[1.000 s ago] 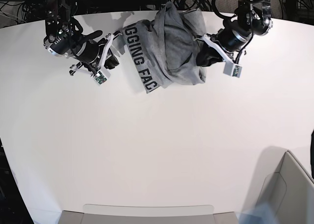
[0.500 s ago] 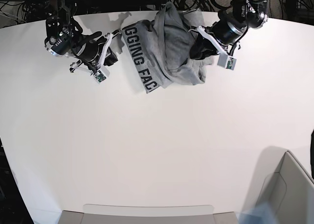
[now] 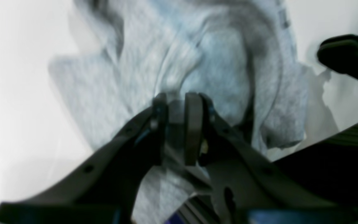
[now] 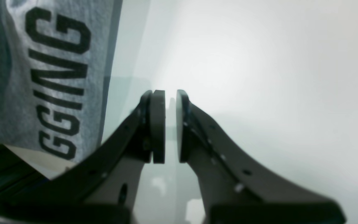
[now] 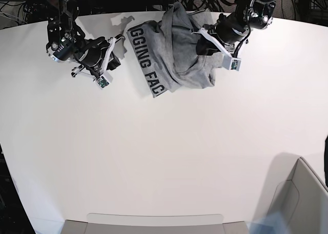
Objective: Fold the T-shirt properly
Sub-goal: 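Grasp the bundle edges with both grippers and flip it over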
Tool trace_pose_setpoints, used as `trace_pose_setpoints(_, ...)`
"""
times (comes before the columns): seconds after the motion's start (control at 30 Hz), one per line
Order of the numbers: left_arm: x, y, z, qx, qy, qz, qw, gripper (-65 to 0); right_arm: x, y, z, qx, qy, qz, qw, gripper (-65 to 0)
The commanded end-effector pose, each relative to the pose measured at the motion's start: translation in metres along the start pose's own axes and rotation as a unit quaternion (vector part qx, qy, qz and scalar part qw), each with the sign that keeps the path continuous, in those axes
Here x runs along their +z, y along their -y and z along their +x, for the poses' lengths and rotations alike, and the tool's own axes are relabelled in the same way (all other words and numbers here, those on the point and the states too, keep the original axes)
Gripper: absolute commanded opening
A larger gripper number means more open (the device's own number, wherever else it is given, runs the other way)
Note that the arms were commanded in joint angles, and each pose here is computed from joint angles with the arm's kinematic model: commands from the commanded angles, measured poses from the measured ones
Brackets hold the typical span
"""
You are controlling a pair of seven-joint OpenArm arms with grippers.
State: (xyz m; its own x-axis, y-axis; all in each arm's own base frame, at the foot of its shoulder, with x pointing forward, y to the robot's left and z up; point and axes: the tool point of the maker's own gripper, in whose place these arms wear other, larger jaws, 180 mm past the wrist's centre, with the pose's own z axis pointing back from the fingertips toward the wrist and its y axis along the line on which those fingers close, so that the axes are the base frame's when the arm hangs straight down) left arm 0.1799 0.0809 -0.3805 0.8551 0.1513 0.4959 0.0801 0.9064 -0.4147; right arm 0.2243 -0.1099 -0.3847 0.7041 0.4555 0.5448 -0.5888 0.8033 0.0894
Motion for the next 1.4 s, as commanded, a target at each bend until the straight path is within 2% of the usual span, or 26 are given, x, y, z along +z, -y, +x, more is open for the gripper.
trace_pose_setpoints(0.0,0.004,-0.005,0.011,0.007,0.019,0.015,1.0,-53.1,0.004,0.001,0.011,0.008,0.021,0.001,0.9998,-57.7)
trace_pose_setpoints(0.13,0.005,-0.021,0.01,0.045,0.02,0.055,0.997,-53.1,0.004,0.001,0.011,0.008,0.022,0.001,0.9997,-57.7)
trace_pose_setpoints(0.23,0.008,-0.039,0.014,0.04,0.032,0.106,0.993,-53.1,0.005,0.0,0.013,0.011,0.024,0.001,0.9997,-57.7)
trace_pose_setpoints(0.3,0.012,-0.055,0.018,0.032,0.045,0.151,0.987,-53.1,0.002,-0.01,0.014,0.019,0.023,0.014,0.9995,-57.7)
trace_pose_setpoints(0.4,0.021,-0.076,0.021,0.046,0.062,0.212,0.974,-53.1,-0.001,-0.03,0.016,0.063,0.022,0.043,0.9968,-57.7)
trace_pose_setpoints(0.47,0.023,-0.078,0.02,0.055,0.064,0.22,0.972,-53.1,0.0,-0.038,0.019,0.082,0.027,0.054,0.9948,-57.7)
trace_pose_setpoints(0.8,0.014,-0.06,0.016,0.091,0.067,0.199,0.973,-53.1,0.005,-0.04,0.032,0.097,0.046,0.054,0.9928,-57.7)
trace_pose_setpoints(0.87,0.014,-0.06,0.016,0.09,0.067,0.2,0.973,-53.1,0.008,-0.052,0.038,0.124,0.055,0.067,0.9885,-57.7)
trace_pose_setpoints(1.0,0.019,-0.07,0.02,0.1,0.075,0.213,0.969,-53.1,0.018,-0.082,0.05,0.208,0.081,0.102,0.9693,-57.7)
trace_pose_setpoints(1.13,0.034,-0.098,0.027,0.122,0.092,0.248,0.957,-53.1,0.015,-0.097,0.059,0.218,0.092,0.117,0.9645,-57.8)
trace_pose_setpoints(1.23,0.046,-0.116,0.026,0.133,0.098,0.274,0.947,-53.1,-0.005,-0.107,0.046,0.218,0.06,0.149,0.9627,-57.8)
trace_pose_setpoints(1.37,0.05,-0.122,0.021,0.136,0.096,0.281,0.945,-53.1,-0.045,-0.112,0.026,0.212,-0.001,0.175,0.9614,-57.8)
